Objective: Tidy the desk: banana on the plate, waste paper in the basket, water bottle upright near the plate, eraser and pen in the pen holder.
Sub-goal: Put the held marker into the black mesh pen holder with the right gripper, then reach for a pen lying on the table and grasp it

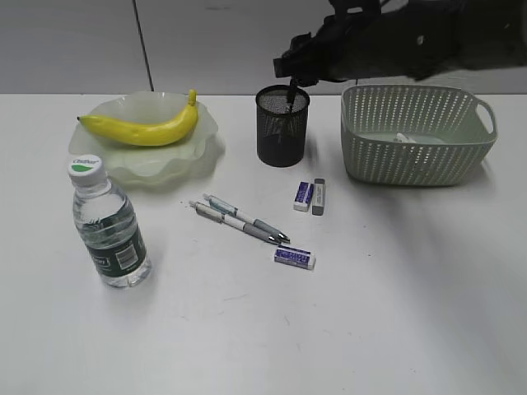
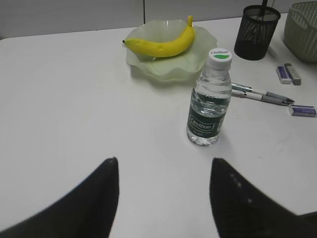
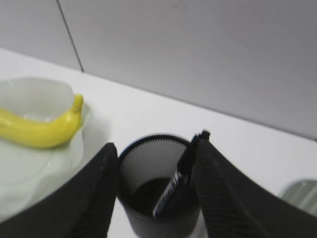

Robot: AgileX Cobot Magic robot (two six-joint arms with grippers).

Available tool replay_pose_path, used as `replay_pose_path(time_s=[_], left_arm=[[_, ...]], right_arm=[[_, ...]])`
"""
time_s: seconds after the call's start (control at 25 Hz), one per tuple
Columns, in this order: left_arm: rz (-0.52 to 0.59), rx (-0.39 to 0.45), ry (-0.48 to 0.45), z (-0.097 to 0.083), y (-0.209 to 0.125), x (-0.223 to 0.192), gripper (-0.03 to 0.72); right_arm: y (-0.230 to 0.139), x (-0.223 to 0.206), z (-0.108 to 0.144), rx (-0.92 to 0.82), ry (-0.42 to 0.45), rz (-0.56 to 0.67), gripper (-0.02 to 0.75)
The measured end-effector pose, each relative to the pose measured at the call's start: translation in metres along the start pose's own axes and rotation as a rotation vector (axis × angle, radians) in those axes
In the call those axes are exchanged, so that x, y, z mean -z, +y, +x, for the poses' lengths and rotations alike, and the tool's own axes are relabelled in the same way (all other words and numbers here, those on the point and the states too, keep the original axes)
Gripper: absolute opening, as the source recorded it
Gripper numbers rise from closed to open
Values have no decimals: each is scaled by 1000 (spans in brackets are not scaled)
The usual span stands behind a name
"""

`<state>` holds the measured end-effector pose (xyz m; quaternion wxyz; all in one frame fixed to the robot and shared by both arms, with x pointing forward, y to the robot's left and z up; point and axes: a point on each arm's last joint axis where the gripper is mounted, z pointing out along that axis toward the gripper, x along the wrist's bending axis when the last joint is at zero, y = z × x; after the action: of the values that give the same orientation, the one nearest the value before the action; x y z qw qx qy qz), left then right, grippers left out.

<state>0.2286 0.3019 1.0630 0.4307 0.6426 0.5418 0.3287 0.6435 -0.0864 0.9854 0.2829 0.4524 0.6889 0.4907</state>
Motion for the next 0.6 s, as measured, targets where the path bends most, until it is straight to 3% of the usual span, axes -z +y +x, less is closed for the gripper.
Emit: replay_pose_path(time_s=[0.36, 0.6], left_arm=[[0, 0, 0, 0, 0, 0, 436], [0, 0, 0, 0, 0, 0, 436]], right_arm=[[36, 103, 4, 98, 35, 537, 406], [58, 198, 0, 165, 2, 650, 406]])
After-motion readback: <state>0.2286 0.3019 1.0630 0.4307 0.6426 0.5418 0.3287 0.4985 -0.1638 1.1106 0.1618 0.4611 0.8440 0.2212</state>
